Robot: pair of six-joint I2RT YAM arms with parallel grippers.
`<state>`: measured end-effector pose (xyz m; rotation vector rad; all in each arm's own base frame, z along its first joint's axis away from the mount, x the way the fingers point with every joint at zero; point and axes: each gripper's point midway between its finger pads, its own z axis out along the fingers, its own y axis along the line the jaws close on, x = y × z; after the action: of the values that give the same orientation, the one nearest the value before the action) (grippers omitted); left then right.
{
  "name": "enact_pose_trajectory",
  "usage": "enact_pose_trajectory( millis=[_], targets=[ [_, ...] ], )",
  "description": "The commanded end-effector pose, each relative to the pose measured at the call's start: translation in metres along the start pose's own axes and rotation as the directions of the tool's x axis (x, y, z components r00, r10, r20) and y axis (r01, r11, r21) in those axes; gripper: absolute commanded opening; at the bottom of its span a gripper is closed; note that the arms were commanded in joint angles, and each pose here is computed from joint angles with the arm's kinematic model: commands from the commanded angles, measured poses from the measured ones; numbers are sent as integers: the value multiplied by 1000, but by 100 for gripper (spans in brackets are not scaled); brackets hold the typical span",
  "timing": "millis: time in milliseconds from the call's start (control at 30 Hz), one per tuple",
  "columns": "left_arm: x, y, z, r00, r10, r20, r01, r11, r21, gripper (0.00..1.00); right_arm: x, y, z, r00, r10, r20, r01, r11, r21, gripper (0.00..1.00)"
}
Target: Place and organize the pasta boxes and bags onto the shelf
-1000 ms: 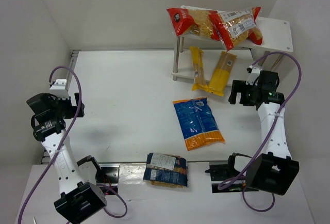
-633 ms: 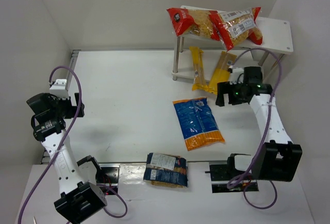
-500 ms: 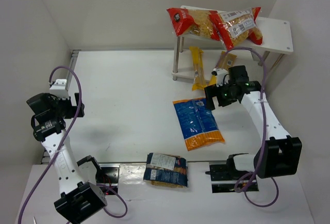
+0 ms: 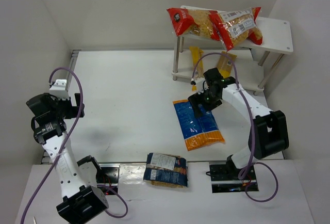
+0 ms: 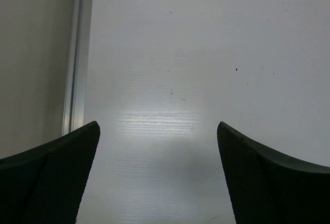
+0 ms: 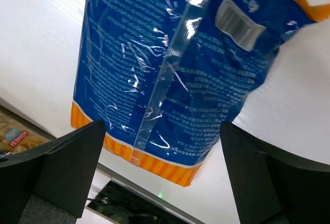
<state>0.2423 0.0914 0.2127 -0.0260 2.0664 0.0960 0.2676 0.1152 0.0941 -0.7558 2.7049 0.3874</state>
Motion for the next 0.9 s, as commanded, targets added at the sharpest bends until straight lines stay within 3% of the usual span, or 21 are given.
enact_pose_trajectory(
  millis=[0, 200, 333, 833, 867],
  targets=[
    [-16, -1, -6, 998, 29, 53, -29, 1000, 2, 100, -3, 4, 8, 997, -66, -51, 70, 995, 73, 100],
    [-15, -2, -9, 998, 33, 61, -33, 999, -1, 100, -2, -8, 26, 981, -142, -135, 174, 950, 260, 100],
    [-16, -3, -10, 997, 37, 69, -37, 999, -4, 100, 4, -10, 36, 978, -138, -158, 176, 951, 256, 100],
    [-17, -4, -10, 996, 46, 72, -47, 999, 4, 100, 40, 7, 83, 914, -262, -309, 279, 960, 9, 100],
    [-17, -4, -10, 996, 46, 72, -47, 999, 4, 100, 43, 8, 87, 908, -268, -321, 280, 960, -11, 96]
  ],
)
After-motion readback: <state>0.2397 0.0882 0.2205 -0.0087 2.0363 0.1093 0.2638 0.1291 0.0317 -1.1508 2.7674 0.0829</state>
